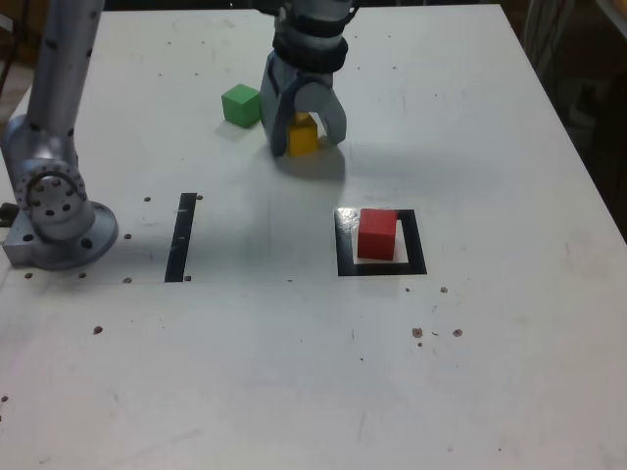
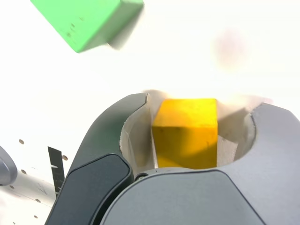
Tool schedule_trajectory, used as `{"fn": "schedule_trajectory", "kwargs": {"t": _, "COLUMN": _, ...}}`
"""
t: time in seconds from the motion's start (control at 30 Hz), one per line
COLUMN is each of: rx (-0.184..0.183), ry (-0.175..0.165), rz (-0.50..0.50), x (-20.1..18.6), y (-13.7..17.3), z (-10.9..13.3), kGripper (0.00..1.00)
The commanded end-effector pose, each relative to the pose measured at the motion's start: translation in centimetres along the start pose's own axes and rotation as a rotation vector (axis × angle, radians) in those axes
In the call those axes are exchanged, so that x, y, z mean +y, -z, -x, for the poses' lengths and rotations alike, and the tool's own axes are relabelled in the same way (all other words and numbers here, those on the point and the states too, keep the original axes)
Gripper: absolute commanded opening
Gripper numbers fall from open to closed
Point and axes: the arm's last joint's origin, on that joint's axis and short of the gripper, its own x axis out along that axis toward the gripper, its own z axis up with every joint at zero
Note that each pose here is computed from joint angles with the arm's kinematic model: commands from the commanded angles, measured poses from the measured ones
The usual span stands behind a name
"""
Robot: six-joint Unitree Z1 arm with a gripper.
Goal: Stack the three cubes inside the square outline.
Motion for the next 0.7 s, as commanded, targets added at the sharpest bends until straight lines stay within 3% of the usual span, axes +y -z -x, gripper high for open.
{"fn": "schedule_trajectory", "kwargs": {"t": 0.0, "rx": 0.001, "ry": 0.006, "rz": -0.005, "x": -0.1, "y": -0.3, "z": -0.2, "kGripper": 0.40}}
{"fn": "schedule_trajectory", "kwargs": {"t": 0.1, "rx": -0.008, "ry": 0.008, "rz": -0.012, "x": -0.4, "y": -0.6, "z": -0.4, "kGripper": 0.32}}
{"fn": "schedule_trajectory", "kwargs": {"t": 0.4, "rx": -0.053, "ry": -0.022, "rz": -0.038, "x": -1.9, "y": -0.9, "z": 0.8, "kGripper": 0.24}}
{"fn": "schedule_trajectory", "kwargs": {"t": 0.5, "rx": -0.066, "ry": -0.043, "rz": -0.049, "x": -2.6, "y": -0.3, "z": 2.1, "kGripper": 0.22}}
{"fn": "schedule_trajectory", "kwargs": {"t": 0.67, "rx": -0.095, "ry": -0.067, "rz": -0.135, "x": -5.3, "y": 1.4, "z": 6.6, "kGripper": 0.20}}
